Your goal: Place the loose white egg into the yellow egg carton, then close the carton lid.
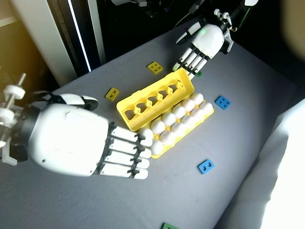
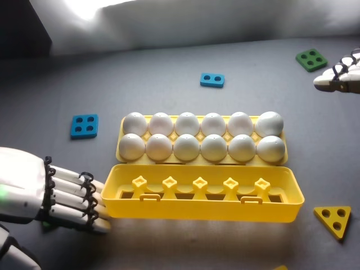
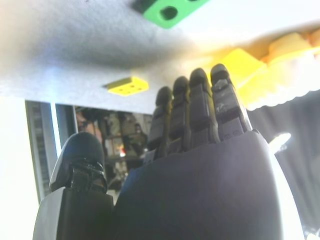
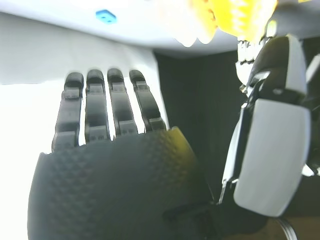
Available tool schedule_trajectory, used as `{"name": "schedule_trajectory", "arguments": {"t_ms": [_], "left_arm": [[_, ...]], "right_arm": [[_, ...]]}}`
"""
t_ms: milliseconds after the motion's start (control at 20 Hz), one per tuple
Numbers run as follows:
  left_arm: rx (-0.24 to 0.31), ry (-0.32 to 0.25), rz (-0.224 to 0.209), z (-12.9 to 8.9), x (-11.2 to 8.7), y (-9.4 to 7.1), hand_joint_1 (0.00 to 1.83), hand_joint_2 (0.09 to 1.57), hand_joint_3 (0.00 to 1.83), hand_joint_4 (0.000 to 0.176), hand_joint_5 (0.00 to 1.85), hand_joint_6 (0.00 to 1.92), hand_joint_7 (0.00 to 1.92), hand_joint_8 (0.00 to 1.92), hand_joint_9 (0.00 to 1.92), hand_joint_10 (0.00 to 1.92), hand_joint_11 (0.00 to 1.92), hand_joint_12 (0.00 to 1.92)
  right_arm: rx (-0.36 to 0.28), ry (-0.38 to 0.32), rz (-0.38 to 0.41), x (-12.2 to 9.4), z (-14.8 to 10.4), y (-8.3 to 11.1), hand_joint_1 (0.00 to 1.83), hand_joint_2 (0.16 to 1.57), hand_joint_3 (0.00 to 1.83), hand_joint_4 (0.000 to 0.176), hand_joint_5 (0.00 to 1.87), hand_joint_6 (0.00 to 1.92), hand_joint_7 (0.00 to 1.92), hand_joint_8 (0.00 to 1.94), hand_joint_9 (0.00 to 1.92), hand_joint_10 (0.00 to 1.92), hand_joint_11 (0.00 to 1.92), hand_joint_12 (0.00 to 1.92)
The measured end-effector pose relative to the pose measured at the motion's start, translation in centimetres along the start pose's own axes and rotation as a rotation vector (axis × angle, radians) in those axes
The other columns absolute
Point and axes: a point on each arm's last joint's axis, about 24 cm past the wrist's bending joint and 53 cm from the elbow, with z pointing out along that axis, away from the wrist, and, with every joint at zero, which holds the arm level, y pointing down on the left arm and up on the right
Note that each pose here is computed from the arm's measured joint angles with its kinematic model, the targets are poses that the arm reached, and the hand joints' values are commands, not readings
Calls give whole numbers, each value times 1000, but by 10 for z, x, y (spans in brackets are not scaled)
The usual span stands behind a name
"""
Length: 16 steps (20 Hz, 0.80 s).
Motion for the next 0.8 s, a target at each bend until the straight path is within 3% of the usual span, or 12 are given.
{"name": "schedule_trajectory", "arguments": {"t_ms": [250, 600, 800], "left_arm": [[16, 15, 0, 10, 6, -6, 0, 1339, 2, 0, 86, 0, 87, 1, 60, 6, 5, 4], [36, 26, -4, 20, 10, -16, 0, 1340, 1, 0, 49, 16, 39, 15, 23, 9, 0, 0], [32, 3, 13, 17, -7, -14, 0, 1334, 0, 0, 118, 14, 117, 17, 85, 16, 15, 7]], "right_arm": [[18, 0, -8, 2, 1, -2, 534, 805, 3, 0, 7, 2, 0, 0, 0, 0, 0, 0], [13, 8, -29, 6, 2, 0, 491, 849, 15, 0, 38, 10, 0, 0, 0, 0, 0, 0], [13, 8, -30, 6, 2, 0, 461, 883, 17, 0, 67, 10, 16, 3, 0, 0, 0, 0]]}}
